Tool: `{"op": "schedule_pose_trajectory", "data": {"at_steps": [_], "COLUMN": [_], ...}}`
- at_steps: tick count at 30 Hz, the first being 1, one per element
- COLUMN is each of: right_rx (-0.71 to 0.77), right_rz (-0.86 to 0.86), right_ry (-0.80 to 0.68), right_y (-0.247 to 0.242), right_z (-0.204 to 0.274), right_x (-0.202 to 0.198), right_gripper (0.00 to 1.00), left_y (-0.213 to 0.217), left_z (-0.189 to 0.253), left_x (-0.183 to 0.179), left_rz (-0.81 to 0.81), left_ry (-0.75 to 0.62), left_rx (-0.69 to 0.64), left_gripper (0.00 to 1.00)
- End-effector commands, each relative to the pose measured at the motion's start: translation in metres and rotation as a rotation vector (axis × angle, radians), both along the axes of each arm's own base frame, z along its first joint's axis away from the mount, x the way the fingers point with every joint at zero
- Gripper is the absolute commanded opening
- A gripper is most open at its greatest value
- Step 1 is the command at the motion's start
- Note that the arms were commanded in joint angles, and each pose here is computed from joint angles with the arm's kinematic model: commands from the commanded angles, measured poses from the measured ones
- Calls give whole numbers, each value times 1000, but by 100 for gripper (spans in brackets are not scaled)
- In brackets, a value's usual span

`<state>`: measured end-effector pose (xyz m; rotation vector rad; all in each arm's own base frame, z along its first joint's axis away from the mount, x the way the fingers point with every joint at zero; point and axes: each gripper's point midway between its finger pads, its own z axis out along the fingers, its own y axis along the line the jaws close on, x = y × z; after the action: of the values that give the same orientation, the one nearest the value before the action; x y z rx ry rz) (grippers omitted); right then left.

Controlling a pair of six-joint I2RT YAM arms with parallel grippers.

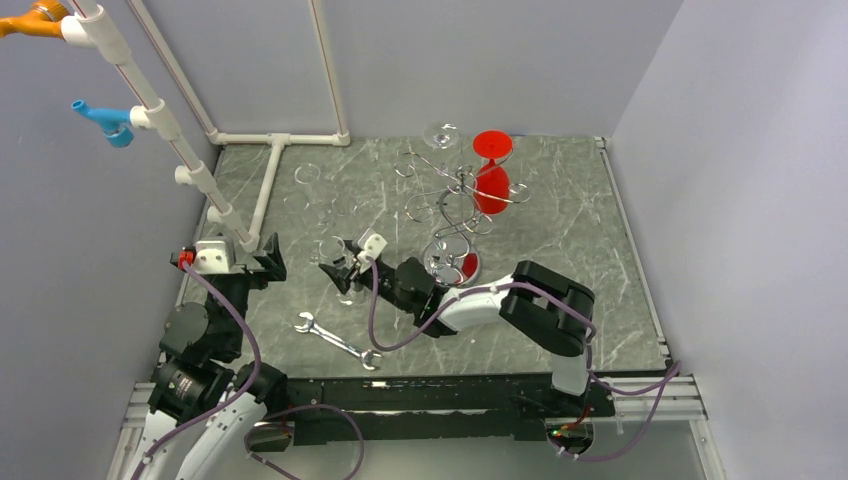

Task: Take the wine glass off the wine glass rack
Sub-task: Place the wine glass at the center of the board, then reset both arms

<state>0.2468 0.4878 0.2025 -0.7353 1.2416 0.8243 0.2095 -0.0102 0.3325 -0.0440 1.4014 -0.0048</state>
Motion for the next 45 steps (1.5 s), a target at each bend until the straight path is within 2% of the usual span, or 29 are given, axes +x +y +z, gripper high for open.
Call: {"op": "schedule_pose_trajectory", "data": {"at_steps": [1,8,16,18,26,29,45], "right_rx": [130,118,93,88,57,53,-11], "right_rz": [-22,-27,-42,-48,-65,-76,-90], "right_ry": [-41,-41,-52,-57,-85,-97,-201], "right_y": [-2,-2,-1,-1,0,-2,-14], "right_z": [34,29,22,22,23,29,100], "right_x": [-2,-4,-10,-11,-17,-21,-75], "right_gripper": [15,29,68,75,88,99,100], "left_y": [4,4,4,4,5,5,6], "left_z": [7,6,6,6,5,5,5], "left_x": [2,2,2,2,2,2,2], "left_rz": [23,26,26,27,31,33,39], "left_ry": [-23,-23,-21,-21,-18,-18,-18], "left_rx": [3,4,8,8,10,10,10], "left_gripper": [99,99,100,99,99,100,100]}}
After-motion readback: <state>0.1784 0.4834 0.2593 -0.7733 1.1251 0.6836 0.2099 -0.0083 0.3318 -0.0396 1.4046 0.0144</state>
